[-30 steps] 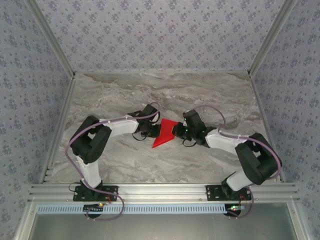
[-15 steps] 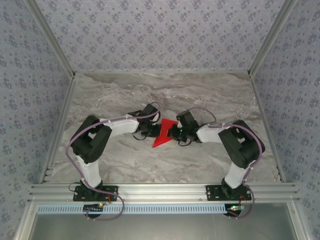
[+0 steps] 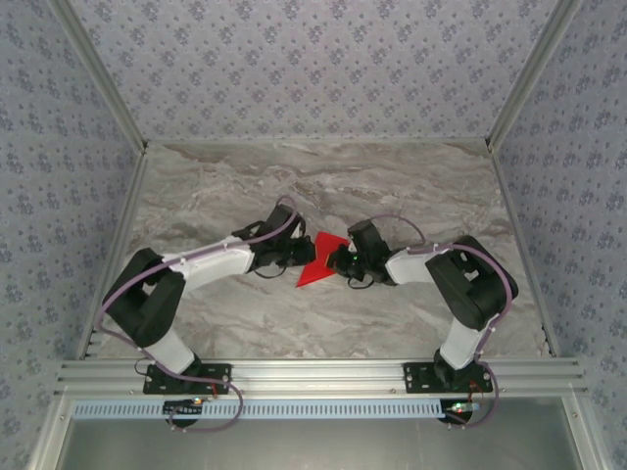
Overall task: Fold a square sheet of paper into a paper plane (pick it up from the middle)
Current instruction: Third fold the triangle at the center of the table.
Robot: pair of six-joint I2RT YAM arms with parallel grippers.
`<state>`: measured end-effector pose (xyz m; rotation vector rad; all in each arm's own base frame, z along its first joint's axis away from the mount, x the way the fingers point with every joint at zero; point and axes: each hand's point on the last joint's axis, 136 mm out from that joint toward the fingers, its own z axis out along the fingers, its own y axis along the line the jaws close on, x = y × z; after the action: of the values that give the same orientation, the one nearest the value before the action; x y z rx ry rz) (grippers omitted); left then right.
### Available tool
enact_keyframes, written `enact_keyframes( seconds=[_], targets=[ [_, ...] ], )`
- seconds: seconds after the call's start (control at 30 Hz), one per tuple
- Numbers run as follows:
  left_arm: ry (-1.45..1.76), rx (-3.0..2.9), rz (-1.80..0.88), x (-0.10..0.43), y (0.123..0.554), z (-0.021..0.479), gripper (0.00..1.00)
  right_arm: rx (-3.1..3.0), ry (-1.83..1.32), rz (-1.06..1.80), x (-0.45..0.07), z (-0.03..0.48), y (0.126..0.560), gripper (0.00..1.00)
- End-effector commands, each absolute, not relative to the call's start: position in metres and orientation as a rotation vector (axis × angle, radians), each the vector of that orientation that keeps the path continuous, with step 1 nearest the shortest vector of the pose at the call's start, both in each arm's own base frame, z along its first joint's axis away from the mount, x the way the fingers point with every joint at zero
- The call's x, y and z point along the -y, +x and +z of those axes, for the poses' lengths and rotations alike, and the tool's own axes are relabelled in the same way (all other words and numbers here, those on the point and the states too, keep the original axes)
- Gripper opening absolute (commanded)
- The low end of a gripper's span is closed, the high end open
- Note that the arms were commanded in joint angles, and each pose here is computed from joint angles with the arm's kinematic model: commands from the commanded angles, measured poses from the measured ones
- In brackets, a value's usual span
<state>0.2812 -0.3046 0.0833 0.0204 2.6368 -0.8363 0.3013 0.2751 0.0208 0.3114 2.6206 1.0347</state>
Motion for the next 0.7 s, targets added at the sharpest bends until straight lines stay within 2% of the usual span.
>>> enact_keyframes(
  seconds=[0.0, 0.27, 0.67],
  targets=[
    [-0.171, -2.594, -1.026, 0.323, 0.268, 0.084, 0.14, -2.743, 0.409, 0.881, -0.257, -0.021, 0.28, 0.0],
    [-0.368, -2.587, -1.028, 0.317, 0.257, 0.055, 0.07, -2.753, 0.431, 0.864, -0.254, -0.026, 0.278, 0.0],
    [-0.383, -2.53, -0.922, 0.299, 0.268, 0.036, 0.04, -2.761, 0.437, 0.857, -0.253, -0.028, 0.276, 0.0]
  ],
)
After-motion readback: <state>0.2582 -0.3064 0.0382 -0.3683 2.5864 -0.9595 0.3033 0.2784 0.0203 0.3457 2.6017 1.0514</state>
